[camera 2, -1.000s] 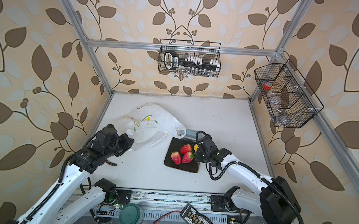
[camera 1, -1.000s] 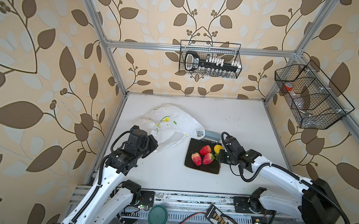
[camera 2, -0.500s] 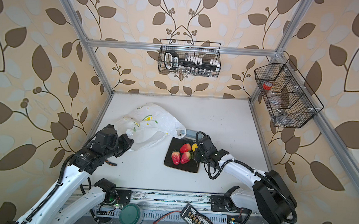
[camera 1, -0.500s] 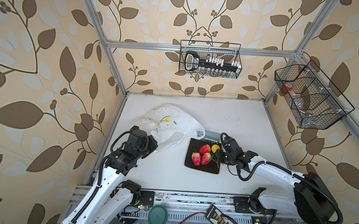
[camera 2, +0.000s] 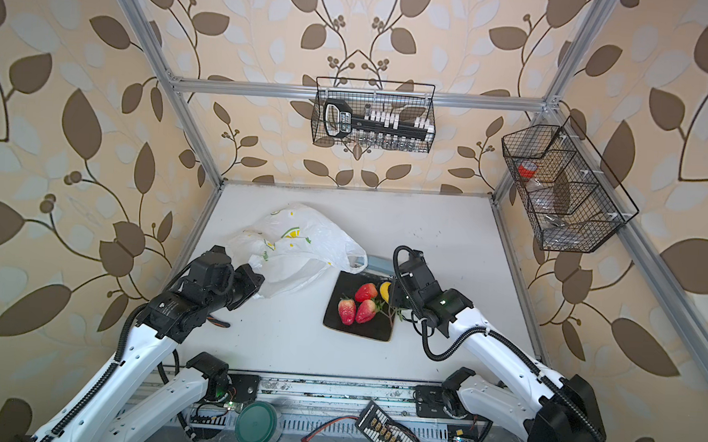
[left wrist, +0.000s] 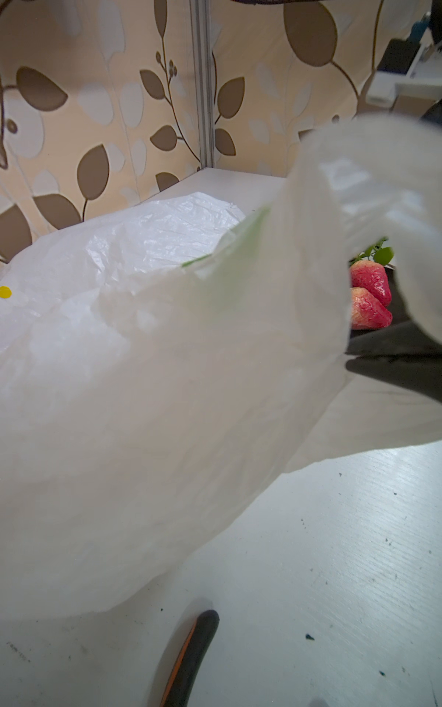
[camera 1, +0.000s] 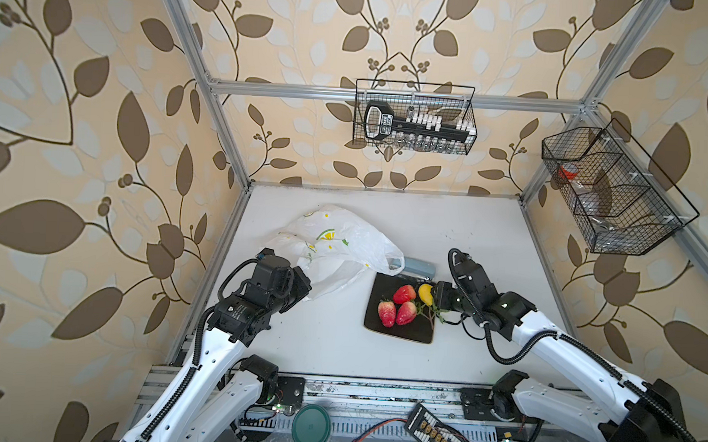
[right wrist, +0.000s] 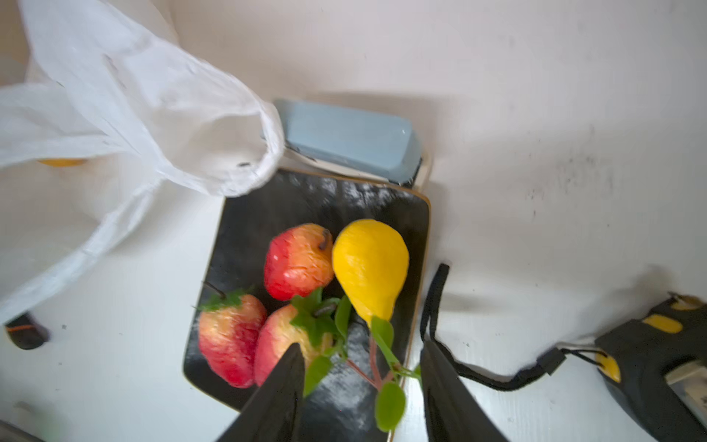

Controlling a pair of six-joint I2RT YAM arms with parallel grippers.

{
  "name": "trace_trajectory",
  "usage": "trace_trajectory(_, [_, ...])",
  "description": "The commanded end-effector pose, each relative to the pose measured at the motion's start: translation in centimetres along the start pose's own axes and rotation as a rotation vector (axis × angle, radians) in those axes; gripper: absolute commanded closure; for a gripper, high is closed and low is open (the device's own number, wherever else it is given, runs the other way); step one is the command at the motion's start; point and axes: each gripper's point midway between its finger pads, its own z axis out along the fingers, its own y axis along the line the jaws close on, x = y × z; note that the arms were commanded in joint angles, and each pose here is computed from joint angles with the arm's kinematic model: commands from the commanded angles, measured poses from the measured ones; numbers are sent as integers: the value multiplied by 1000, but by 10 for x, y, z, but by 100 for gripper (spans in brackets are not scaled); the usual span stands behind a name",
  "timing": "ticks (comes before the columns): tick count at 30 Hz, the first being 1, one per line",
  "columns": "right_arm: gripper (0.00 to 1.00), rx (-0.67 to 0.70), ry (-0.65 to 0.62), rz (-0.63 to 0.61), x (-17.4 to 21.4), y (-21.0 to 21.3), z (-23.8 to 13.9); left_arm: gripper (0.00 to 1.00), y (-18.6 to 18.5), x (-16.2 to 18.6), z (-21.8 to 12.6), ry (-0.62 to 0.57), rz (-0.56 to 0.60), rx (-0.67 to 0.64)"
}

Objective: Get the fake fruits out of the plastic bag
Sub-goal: 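Open the right gripper to drop the yellow pear on the black pad, then reach the right gripper back into the bag opening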

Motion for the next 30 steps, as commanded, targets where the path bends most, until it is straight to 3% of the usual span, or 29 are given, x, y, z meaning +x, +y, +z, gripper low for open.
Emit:
trace_trajectory(1, [53, -68, -59, -158, -22, 28, -18, 100, -4, -3, -3, -15, 19, 10])
trace_trajectory(7, [58, -385, -130, -422, -15, 151, -28, 100, -5, -2, -5, -15, 20, 13])
trace_trajectory(11, [60, -484, -111, -515, 5, 214, -9, 100, -4, -2, -9, -18, 25, 9])
trace_trajectory(16, [65, -520, -39, -421, 16, 259, 39, 100, -2, -1, -13, -9, 31, 1])
trace_trajectory(30, [70, -531, 24, -209, 29, 315, 136, 100, 2, 1, -20, -10, 27, -7])
